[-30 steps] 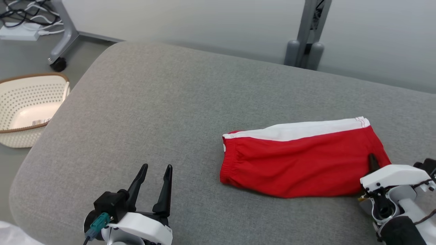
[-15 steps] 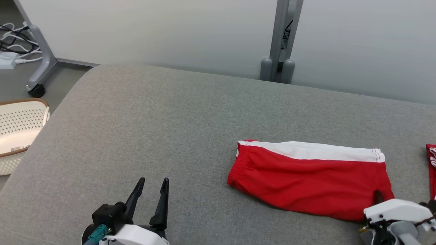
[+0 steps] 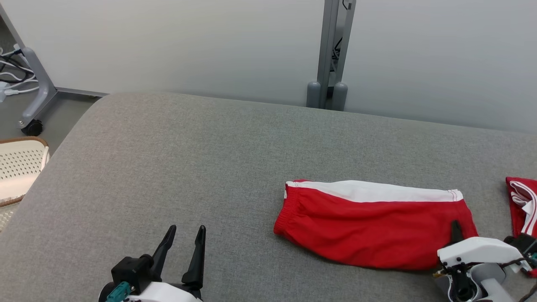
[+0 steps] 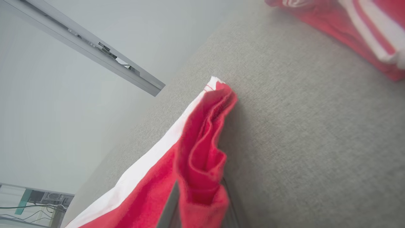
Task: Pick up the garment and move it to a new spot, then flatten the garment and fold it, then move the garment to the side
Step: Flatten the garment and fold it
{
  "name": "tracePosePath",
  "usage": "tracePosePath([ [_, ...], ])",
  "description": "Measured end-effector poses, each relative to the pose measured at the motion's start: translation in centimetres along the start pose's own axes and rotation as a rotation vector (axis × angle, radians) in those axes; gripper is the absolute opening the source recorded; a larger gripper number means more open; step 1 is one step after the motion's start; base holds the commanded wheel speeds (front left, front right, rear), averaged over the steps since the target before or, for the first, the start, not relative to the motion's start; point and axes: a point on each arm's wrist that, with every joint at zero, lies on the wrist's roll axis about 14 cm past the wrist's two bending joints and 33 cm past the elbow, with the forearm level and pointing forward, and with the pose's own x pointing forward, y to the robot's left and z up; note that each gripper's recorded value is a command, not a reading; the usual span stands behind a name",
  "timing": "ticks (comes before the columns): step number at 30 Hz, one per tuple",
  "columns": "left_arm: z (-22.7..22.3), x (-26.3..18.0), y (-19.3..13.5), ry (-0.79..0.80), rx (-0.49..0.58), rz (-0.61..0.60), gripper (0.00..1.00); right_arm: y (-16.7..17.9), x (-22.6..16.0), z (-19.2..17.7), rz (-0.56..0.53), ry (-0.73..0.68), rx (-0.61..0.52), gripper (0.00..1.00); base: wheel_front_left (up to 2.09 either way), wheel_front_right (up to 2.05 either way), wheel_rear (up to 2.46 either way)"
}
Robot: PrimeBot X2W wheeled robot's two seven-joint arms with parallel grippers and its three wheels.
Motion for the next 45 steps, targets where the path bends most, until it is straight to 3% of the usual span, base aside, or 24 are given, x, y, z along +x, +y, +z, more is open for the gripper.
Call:
tracePosePath([
  [8, -0.2, -0.9, 1.8, -0.002, -0.077, 0.07, 1.0, 7.5, 0.2, -1.5, 0.217, 0.022, -0.03, 0.0, 0.0, 0.0, 0.0],
  [17, 0.1, -1.9, 3.4, -0.017, -0.094, 0.125, 1.0, 14.1, -2.4, -6.8, 0.442, 0.175, -0.041, 0.0, 0.0, 0.0, 0.0],
  [32, 0.3, -4.0, 5.8, -0.034, -0.091, 0.209, 1.0, 18.9, -4.8, -14.0, 0.58, 0.393, -0.083, 0.0, 0.0, 0.0, 0.0],
  [38, 0.1, -4.8, 6.8, -0.027, -0.094, 0.25, 1.0, 18.3, -4.7, -16.6, 0.567, 0.467, -0.144, 0.0, 0.0, 0.0, 0.0],
  [39, -0.1, -5.0, 6.9, -0.024, -0.1, 0.258, 1.0, 17.8, -4.7, -17.4, 0.559, 0.489, -0.169, 1.0, 0.0, 0.0, 0.0],
  [45, -0.3, -5.4, 7.3, -0.017, -0.105, 0.281, 1.0, 17.7, -5.0, -19.1, 0.571, 0.544, -0.21, 1.0, 0.0, 0.0, 0.0],
])
